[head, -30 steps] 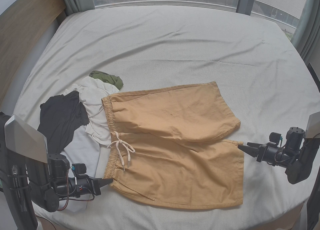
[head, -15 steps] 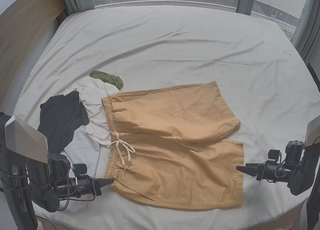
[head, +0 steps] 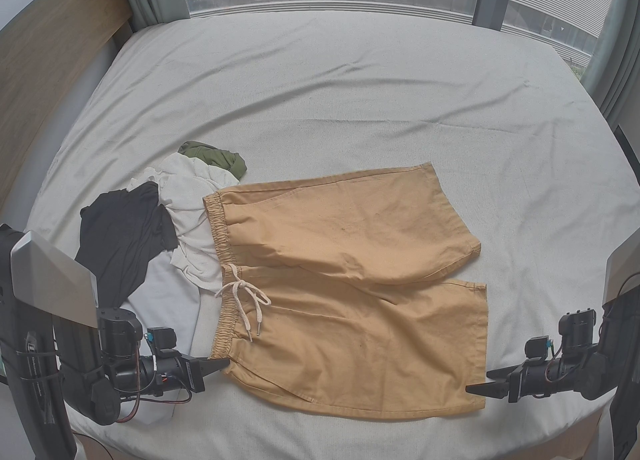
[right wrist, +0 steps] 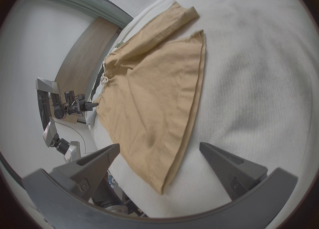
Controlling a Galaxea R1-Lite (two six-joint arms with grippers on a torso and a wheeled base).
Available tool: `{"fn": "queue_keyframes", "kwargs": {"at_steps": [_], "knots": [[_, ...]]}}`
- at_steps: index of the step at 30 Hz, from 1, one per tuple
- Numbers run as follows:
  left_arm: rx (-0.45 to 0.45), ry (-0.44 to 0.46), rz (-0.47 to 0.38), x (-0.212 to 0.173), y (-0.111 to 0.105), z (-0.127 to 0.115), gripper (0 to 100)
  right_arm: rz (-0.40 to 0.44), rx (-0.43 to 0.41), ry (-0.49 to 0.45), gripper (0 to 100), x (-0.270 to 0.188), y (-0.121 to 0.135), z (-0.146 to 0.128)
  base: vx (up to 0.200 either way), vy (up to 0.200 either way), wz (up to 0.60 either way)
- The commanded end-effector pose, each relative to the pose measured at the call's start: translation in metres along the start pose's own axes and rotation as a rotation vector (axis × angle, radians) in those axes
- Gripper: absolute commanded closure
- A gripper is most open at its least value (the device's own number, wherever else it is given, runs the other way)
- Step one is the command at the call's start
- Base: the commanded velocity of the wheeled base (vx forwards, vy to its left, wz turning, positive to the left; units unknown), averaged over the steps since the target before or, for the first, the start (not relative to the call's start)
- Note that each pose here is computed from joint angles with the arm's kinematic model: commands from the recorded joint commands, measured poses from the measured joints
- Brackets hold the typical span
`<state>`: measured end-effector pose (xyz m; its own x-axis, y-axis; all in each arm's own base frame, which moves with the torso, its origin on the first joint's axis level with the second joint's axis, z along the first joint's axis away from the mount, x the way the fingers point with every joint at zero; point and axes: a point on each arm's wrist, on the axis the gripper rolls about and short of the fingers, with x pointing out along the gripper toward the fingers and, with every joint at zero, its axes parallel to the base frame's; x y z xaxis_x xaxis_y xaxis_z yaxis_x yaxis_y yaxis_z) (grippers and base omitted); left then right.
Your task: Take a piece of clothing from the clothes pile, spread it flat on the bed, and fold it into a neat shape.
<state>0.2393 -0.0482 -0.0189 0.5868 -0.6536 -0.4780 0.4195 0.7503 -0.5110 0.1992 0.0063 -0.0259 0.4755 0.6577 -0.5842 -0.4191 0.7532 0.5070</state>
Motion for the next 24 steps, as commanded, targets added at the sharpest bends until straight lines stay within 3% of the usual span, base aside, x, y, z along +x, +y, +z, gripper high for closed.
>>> {"fn": "queue_keyframes", "kwargs": {"at_steps": [1, 23, 24], "knots": [[-0.001, 0.001, 0.0, 0.0002, 0.0001, -0.0003, 100, 0.004, 0.017, 0.027, 0, -0.0007, 0.0023, -0.0056, 0.0, 0.0, 0.0], [-0.002, 0.005, -0.002, 0.0007, 0.0002, -0.001, 100, 0.03, 0.034, 0.093, 0, 0.0083, 0.005, -0.0138, 0.0, 0.0, 0.0], [-0.001, 0.006, -0.003, 0.0009, -0.0001, -0.001, 100, 0.029, 0.035, 0.096, 100, 0.0088, 0.005, -0.0143, 0.0, 0.0, 0.0]]}}
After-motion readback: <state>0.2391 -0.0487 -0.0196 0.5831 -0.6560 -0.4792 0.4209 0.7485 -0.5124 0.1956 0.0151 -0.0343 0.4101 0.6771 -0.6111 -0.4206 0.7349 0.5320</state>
